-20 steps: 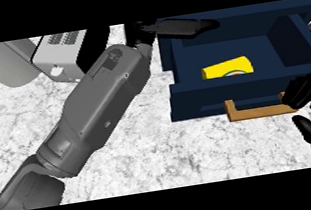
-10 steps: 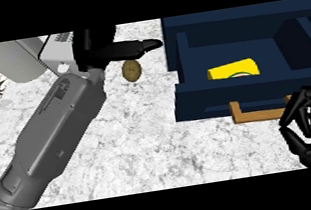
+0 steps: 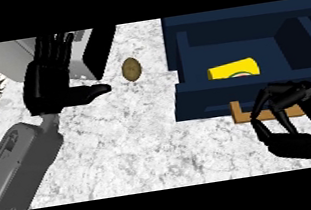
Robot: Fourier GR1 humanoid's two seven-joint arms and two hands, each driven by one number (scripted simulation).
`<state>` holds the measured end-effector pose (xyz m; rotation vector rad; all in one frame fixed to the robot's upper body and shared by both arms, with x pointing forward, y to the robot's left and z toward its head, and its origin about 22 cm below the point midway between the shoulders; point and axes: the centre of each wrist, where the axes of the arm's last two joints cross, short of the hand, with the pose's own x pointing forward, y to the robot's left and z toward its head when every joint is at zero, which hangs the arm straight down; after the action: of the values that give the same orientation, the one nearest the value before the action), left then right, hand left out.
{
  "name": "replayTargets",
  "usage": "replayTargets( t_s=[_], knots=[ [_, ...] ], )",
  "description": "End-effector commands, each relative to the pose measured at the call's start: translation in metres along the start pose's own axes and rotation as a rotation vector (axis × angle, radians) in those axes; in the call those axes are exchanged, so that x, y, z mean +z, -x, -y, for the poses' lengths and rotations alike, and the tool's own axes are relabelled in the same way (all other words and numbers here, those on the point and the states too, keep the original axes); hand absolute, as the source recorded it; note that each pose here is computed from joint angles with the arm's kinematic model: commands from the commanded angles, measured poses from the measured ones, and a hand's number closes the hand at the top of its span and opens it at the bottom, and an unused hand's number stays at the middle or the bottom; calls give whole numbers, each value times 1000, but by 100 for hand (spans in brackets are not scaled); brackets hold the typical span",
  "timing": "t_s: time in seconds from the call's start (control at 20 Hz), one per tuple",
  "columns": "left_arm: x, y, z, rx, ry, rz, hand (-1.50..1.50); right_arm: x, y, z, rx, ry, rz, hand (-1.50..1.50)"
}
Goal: Pick up the cup, place it into the drawer and close the drawer
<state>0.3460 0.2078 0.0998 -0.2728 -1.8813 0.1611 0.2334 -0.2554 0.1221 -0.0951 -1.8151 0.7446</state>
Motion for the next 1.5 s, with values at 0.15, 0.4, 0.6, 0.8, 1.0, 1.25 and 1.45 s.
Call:
replayTargets(
  t_s=[0.15,0.4,0.6,0.8,1.0,1.25,1.45],
  knots=[
    [28,-1,-44,4,-4,1,-150,-6,28,-23,348,-155,-1,150],
    [60,-7,-72,-9,-26,-4,-150,-25,60,-49,431,-187,-38,150],
    [73,0,-91,-6,-37,0,-150,-56,66,-62,458,-205,-75,-150],
    [88,-10,-113,-13,-41,-4,-150,-57,97,-78,506,-221,-120,-150],
    [79,-9,-115,16,-23,15,-150,-94,118,-70,528,-248,-164,-150],
    [106,-2,-144,16,-51,21,-150,-97,146,-71,492,-240,-177,-150],
    [105,-22,-134,17,-8,14,-150,-113,163,-52,439,-231,-190,-150]
  ],
)
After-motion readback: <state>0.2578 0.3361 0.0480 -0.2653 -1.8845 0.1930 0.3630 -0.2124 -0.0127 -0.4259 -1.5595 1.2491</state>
